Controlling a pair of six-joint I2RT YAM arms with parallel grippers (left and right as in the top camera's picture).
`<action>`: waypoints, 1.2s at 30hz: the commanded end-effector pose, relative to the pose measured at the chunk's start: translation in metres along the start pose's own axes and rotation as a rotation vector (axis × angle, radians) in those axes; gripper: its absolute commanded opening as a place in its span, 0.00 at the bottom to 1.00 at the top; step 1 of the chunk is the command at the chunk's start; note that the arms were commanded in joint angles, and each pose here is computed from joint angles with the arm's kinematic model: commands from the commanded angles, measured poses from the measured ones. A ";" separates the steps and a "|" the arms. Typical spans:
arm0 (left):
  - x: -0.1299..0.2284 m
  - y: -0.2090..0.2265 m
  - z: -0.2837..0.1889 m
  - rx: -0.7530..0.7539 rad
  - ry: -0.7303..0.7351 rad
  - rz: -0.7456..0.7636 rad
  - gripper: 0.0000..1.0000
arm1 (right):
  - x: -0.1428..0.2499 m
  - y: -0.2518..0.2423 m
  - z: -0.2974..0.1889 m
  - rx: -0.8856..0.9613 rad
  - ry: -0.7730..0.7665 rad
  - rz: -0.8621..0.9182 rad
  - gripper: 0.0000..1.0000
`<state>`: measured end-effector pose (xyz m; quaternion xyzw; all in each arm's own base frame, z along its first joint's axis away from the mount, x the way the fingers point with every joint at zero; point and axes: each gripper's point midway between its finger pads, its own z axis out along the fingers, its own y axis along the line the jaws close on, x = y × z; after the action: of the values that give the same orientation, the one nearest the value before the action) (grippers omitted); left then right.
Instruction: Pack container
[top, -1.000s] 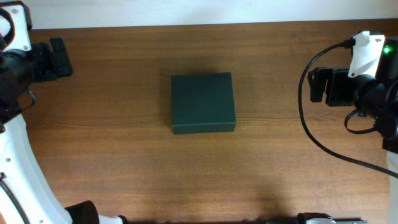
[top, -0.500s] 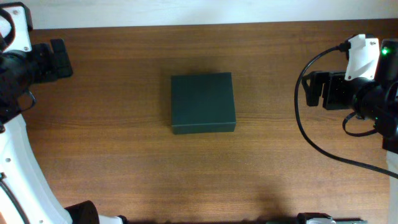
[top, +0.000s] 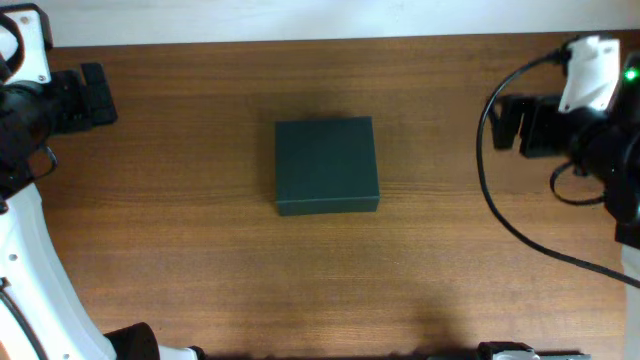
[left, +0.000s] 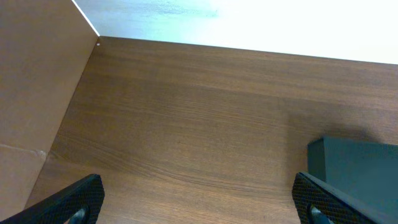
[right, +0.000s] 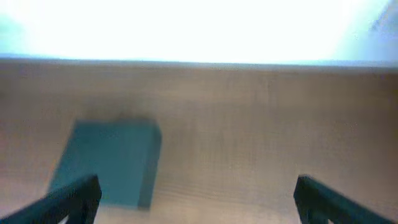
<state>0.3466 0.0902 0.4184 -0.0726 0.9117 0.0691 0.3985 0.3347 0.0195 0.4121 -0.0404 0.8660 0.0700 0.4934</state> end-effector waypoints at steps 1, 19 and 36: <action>0.001 -0.001 0.002 0.012 0.005 -0.009 0.99 | -0.019 0.016 -0.039 -0.047 -0.179 -0.034 0.99; 0.001 -0.001 0.002 0.012 0.005 -0.009 0.99 | 0.149 0.021 -0.050 -0.036 -0.415 -0.088 0.99; 0.001 -0.001 0.002 0.012 0.005 -0.009 0.99 | 0.231 0.003 0.008 0.014 -0.426 -0.079 0.99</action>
<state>0.3468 0.0890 0.4183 -0.0711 0.9119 0.0658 0.3988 0.2215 0.0296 0.2185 -0.0692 0.7391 0.0631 0.6670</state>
